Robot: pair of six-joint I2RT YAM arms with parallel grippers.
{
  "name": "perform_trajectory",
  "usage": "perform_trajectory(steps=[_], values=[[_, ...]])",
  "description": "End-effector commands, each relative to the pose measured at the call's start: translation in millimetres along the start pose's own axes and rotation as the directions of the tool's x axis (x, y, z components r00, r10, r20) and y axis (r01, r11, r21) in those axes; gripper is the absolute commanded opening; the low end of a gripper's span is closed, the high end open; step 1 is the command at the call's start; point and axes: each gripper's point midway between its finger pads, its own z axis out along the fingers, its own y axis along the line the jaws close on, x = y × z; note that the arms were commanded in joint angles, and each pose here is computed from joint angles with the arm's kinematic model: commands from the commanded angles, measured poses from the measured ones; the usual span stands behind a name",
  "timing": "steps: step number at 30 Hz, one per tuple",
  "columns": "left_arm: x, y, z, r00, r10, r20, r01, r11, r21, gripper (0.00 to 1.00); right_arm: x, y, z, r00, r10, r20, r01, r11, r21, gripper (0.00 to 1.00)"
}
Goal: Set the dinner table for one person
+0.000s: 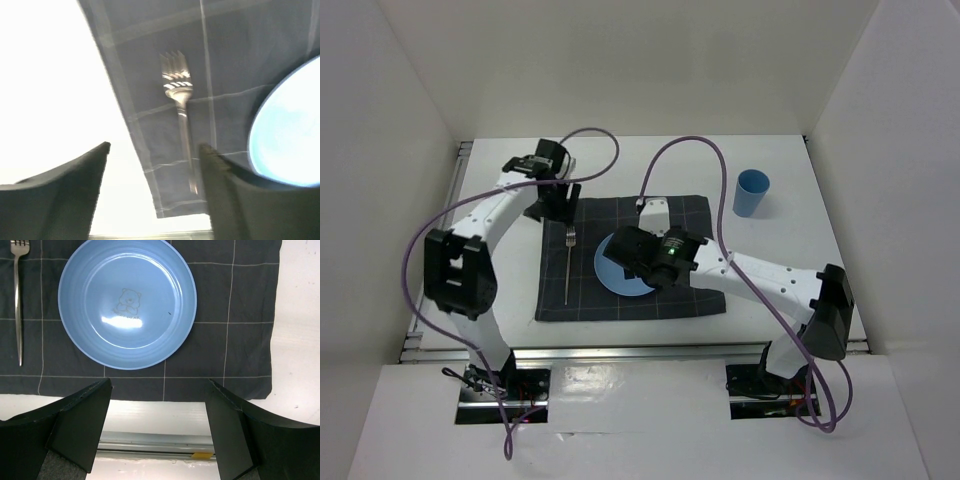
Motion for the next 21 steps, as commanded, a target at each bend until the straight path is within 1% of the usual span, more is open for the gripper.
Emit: perform_trajectory(steps=[1, 2, 3, 4, 5, 6, 8, 9, 10, 12, 13, 14, 15, 16, 17, 18, 19, 20, 21], values=[[-43, 55, -57, 0.960, 0.090, 0.263, -0.042, 0.982, -0.184, 0.82, -12, -2, -10, 0.998, 0.059, 0.040, -0.057, 0.997, -0.045, 0.82], [-40, 70, -51, 0.963, 0.095, 0.251, -0.042, 0.977, -0.209, 1.00, -10, -3, -10, 0.998, 0.045, 0.033, -0.043, 0.998, -0.050, 0.82], [-37, 98, -49, 0.968, 0.067, 0.241, -0.006, 0.969, -0.248, 1.00, -9, -2, -11, 0.999, 0.044, 0.026, -0.043, 0.998, -0.056, 0.82], [-33, 114, -42, 0.973, 0.081, 0.215, -0.021, 0.963, -0.268, 1.00, -9, -2, -11, 0.999, 0.035, 0.026, -0.033, 0.998, -0.056, 0.82], [-30, 127, -37, 0.978, 0.064, 0.198, -0.008, 0.963, -0.271, 1.00, -7, -2, -9, 0.999, 0.029, 0.022, -0.028, 0.998, -0.050, 0.82], [-19, 148, -24, 0.987, 0.017, 0.161, 0.024, 0.968, -0.251, 1.00, -9, 0, -9, 1.000, 0.017, 0.025, -0.015, 0.998, -0.053, 0.82], [-10, 166, -12, 0.992, -0.003, 0.126, 0.032, 0.972, -0.234, 0.90, -12, 6, -9, 1.000, -0.005, 0.028, 0.007, 0.998, -0.070, 0.82], [-13, 173, -10, 0.992, -0.009, 0.129, 0.038, 0.974, -0.223, 0.86, -15, 10, -11, 1.000, -0.006, 0.029, 0.008, 0.996, -0.091, 0.82], [-5, 184, 1, 0.995, -0.042, 0.090, 0.061, 0.975, -0.214, 0.83, -14, 13, -8, 0.999, -0.014, 0.030, 0.016, 0.996, -0.091, 0.82], [-6, 197, 10, 0.997, -0.027, 0.071, 0.041, 0.976, -0.214, 0.83, -15, 24, -10, 1.000, -0.015, 0.014, 0.017, 0.991, -0.134, 0.82], [-2, 213, 13, 0.997, -0.056, 0.057, 0.068, 0.969, -0.238, 0.83, -13, 28, -8, 1.000, -0.017, 0.004, 0.018, 0.990, -0.143, 0.82], [2, 220, 27, 0.998, -0.065, 0.025, 0.069, 0.969, -0.236, 0.83, -16, 35, -9, 1.000, -0.020, 0.005, 0.020, 0.986, -0.165, 0.82], [-4, 226, 26, 0.996, -0.079, 0.038, 0.086, 0.971, -0.223, 0.83, -16, 40, -13, 1.000, -0.024, -0.006, 0.022, 0.981, -0.193, 0.82], [-2, 231, 29, 0.994, -0.105, 0.037, 0.110, 0.976, -0.189, 0.82, -17, 43, -14, 1.000, -0.017, -0.007, 0.015, 0.978, -0.207, 0.82], [2, 232, 36, 0.993, -0.117, 0.018, 0.118, 0.979, -0.165, 0.81, -17, 43, -14, 1.000, -0.017, -0.007, 0.015, 0.978, -0.207, 0.82], [-3, 230, 37, 0.993, -0.116, 0.024, 0.118, 0.982, -0.148, 0.79, -17, 46, -14, 1.000, -0.013, -0.008, 0.011, 0.976, -0.219, 0.82], [-3, 228, 40, 0.994, -0.109, 0.022, 0.111, 0.988, -0.106, 0.77, -17, 46, -14, 1.000, -0.013, -0.008, 0.010, 0.976, -0.219, 0.82], [4, 224, 47, 0.996, -0.091, -0.014, 0.090, 0.993, -0.079, 0.75, -19, 48, -15, 1.000, -0.007, -0.004, 0.006, 0.974, -0.224, 0.82], [3, 222, 47, 0.996, -0.091, -0.011, 0.090, 0.994, -0.069, 0.75, -21, 47, -17, 1.000, -0.001, 0.001, 0.001, 0.973, -0.230, 0.82]])
